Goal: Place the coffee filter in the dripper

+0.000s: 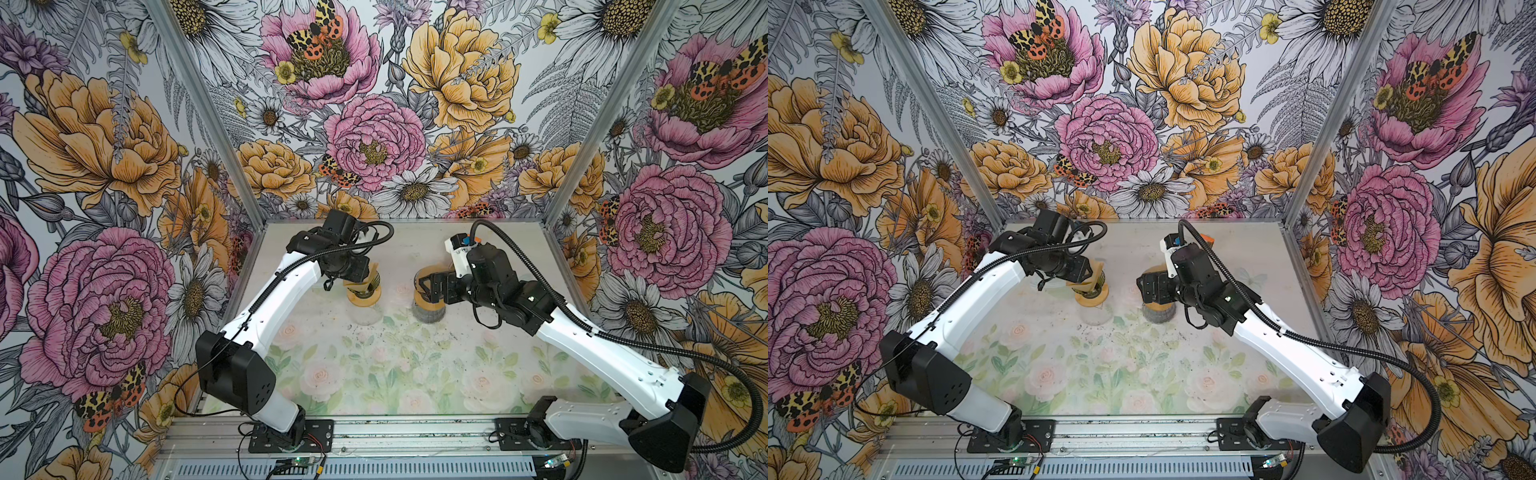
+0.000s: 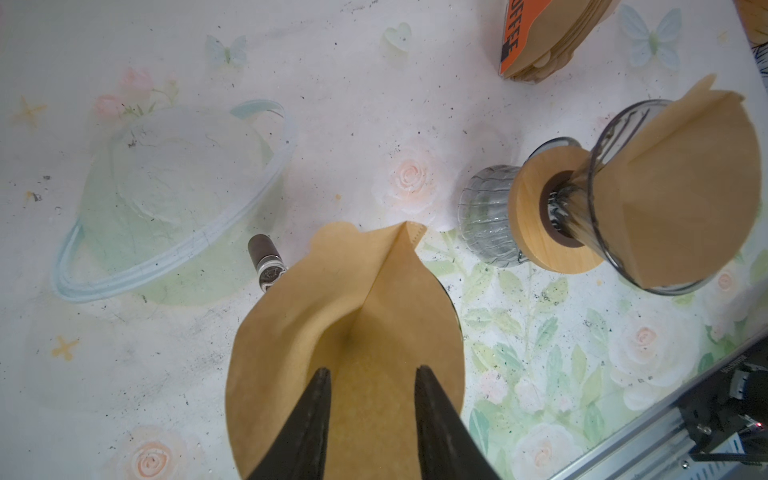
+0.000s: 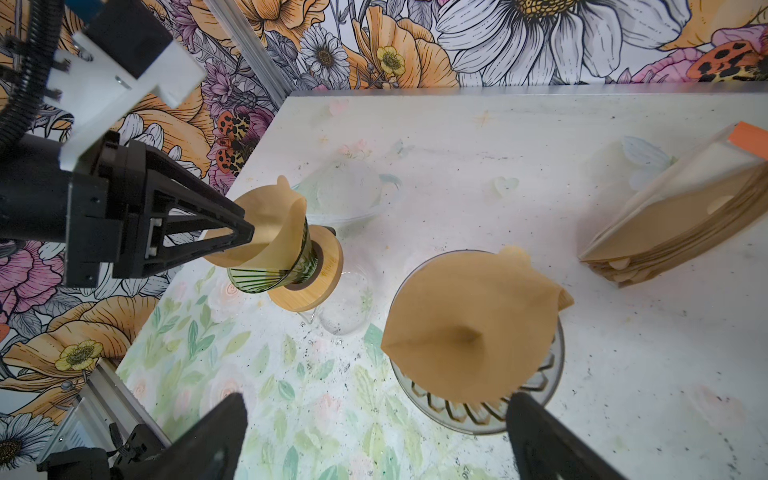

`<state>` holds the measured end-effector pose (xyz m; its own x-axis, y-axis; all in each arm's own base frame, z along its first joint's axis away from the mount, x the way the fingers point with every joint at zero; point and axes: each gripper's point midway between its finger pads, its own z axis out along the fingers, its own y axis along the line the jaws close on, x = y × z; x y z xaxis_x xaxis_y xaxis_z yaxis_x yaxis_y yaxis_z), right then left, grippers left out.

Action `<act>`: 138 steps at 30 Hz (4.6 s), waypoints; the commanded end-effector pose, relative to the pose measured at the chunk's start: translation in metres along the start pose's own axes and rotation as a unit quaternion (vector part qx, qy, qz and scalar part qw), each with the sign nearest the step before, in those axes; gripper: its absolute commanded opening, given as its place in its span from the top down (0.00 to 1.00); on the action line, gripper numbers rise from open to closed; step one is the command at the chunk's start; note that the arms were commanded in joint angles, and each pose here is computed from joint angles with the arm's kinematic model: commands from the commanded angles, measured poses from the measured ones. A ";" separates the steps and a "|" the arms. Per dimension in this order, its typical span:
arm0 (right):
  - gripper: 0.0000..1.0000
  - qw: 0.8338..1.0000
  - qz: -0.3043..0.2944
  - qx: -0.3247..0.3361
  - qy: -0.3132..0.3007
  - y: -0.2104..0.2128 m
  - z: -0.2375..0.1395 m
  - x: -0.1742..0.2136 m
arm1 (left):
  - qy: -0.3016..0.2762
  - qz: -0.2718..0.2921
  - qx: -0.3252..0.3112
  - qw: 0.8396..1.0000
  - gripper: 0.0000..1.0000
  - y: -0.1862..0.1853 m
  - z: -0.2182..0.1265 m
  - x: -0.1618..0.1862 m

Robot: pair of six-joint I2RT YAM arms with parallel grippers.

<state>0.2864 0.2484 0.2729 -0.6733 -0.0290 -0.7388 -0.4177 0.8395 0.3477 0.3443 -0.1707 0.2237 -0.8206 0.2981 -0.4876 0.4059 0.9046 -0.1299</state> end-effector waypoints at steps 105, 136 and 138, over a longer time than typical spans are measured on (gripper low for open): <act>0.03 0.999 0.012 0.015 0.050 -0.014 0.035 0.022 | 0.134 0.020 -0.048 0.990 0.76 0.013 0.064 0.010; 0.03 0.998 0.015 0.016 0.067 -0.014 0.045 0.029 | 0.150 -0.016 0.007 0.989 0.72 0.011 0.068 0.020; 0.02 0.998 0.014 0.016 0.067 -0.015 0.045 0.029 | 0.151 -0.016 0.007 0.988 0.72 0.010 0.069 0.021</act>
<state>0.2988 0.2590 0.2234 -0.7554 -0.0820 -0.6501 -0.3844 0.8589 0.3384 0.3605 -0.1734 0.1556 -0.9173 0.3409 -0.2058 0.3734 0.9160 -0.1466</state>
